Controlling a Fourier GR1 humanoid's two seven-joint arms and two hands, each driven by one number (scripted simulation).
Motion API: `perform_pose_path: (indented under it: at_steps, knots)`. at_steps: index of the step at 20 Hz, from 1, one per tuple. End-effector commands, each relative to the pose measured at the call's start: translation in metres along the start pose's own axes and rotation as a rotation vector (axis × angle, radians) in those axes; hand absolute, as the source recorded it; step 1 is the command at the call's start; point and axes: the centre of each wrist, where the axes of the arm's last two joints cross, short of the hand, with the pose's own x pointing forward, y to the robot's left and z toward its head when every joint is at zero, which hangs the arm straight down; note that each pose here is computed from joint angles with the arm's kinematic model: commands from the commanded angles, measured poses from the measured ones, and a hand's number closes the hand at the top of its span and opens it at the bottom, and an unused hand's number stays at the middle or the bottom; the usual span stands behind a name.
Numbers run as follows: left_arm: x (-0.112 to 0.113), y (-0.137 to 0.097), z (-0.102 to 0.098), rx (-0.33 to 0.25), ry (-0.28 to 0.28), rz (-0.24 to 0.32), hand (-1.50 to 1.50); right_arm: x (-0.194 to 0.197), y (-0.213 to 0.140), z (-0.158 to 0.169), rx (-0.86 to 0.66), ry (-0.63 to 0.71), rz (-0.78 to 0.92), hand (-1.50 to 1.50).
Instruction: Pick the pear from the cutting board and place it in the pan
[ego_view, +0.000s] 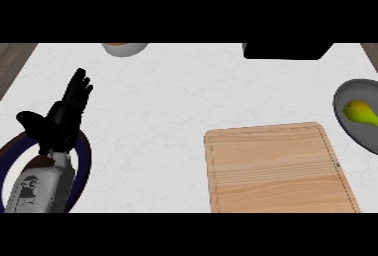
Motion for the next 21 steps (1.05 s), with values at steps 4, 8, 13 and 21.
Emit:
perform_pose_path:
  at_steps: [4,8,13,21]
  knots:
    - [-0.017,0.018,0.001,0.026,0.02,-0.006,0.0,-0.01,-0.061,0.047,0.109,-0.058,-0.191,-1.5]
    - [-0.005,0.027,0.004,0.046,0.019,-0.013,0.0,-0.006,-0.102,0.078,0.088,-0.094,-0.204,-1.5]
    - [-0.004,0.012,0.01,0.043,0.02,-0.029,0.0,-0.007,-0.12,0.101,0.096,-0.096,-0.185,-1.5]
    - [0.0,0.027,0.004,0.049,0.018,-0.015,0.0,-0.01,-0.127,0.119,0.124,-0.048,-0.126,-1.5]
